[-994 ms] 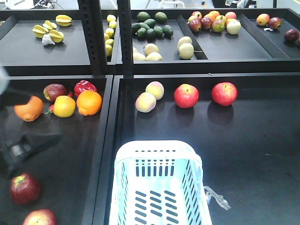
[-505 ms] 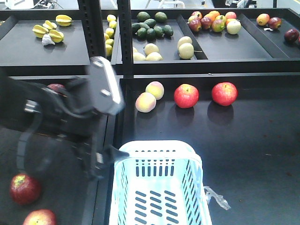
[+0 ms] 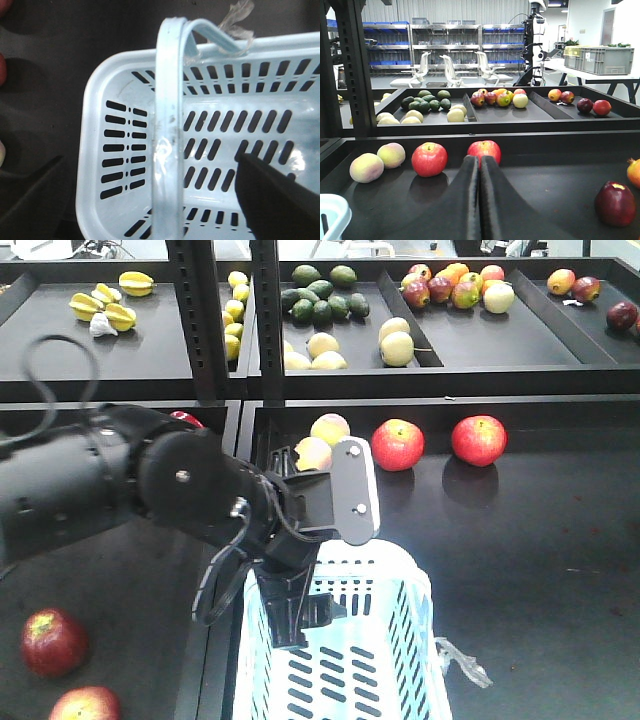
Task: Pick three apples into basket with both arms
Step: 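Reach the left gripper down and grasp the light blue basket's handle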
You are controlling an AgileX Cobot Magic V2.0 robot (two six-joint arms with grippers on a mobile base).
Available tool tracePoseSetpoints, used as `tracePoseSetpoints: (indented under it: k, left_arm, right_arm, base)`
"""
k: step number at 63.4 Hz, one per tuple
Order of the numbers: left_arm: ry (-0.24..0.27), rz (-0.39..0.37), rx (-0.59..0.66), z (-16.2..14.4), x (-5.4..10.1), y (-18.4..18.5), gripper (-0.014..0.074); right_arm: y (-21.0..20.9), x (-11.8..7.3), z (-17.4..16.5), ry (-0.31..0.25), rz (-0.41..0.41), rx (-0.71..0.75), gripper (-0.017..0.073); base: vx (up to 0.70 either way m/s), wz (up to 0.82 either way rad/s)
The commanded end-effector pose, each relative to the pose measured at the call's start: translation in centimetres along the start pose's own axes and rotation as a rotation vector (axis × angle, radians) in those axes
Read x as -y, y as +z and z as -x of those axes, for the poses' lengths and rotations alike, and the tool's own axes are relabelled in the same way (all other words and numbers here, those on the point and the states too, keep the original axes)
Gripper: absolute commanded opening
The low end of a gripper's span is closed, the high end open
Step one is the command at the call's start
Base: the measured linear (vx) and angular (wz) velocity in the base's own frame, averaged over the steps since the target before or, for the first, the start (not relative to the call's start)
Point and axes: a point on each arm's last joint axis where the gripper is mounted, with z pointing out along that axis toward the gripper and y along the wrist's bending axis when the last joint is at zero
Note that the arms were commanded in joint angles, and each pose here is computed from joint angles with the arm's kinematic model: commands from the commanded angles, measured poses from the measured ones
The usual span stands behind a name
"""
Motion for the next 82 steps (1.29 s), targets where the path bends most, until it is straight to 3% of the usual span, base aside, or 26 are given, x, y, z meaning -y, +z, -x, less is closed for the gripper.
tracePoseSetpoints:
  k: [1,31,41,51,71,82]
  left_arm:
    - [0.036,0.076,0.045,1.2,-0.9,-0.9,0.0624]
    - [0.06,0.04,-0.03,0.5,-1.0,2.2,0.0601]
    - [0.064,0.044,-0.039,0.4,-1.1,2.4,0.0554]
    - [0.065,0.061,-0.025,0.5,-1.2,2.4,0.044]
    - [0.064,0.065,-0.022,0.5,-1.3,2.4,-0.0006]
    - [0.061,0.06,-0.025,0.5,-1.2,2.3,-0.0008]
  right_arm:
    - [-0.1,0.0,0.2,-0.011,-0.003,0.069,-0.0009]
    - [-0.1,0.0,0.2,-0.011,-0.003,0.069,-0.0009]
    - [-0.1,0.0,0.2,-0.011,-0.003,0.069,-0.0009]
    - [-0.1,0.0,0.2,-0.011,-0.003,0.069,-0.0009]
    - [-0.1,0.0,0.2,-0.011,-0.003,0.069,-0.0009]
    - [-0.1,0.0,0.2,-0.011,-0.003,0.069,-0.0009]
  base:
    - [0.0,0.0]
    - [0.0,0.0]
    - [0.0,0.0]
    - [0.0,0.0]
    - [0.0,0.0]
    - [0.0,0.0]
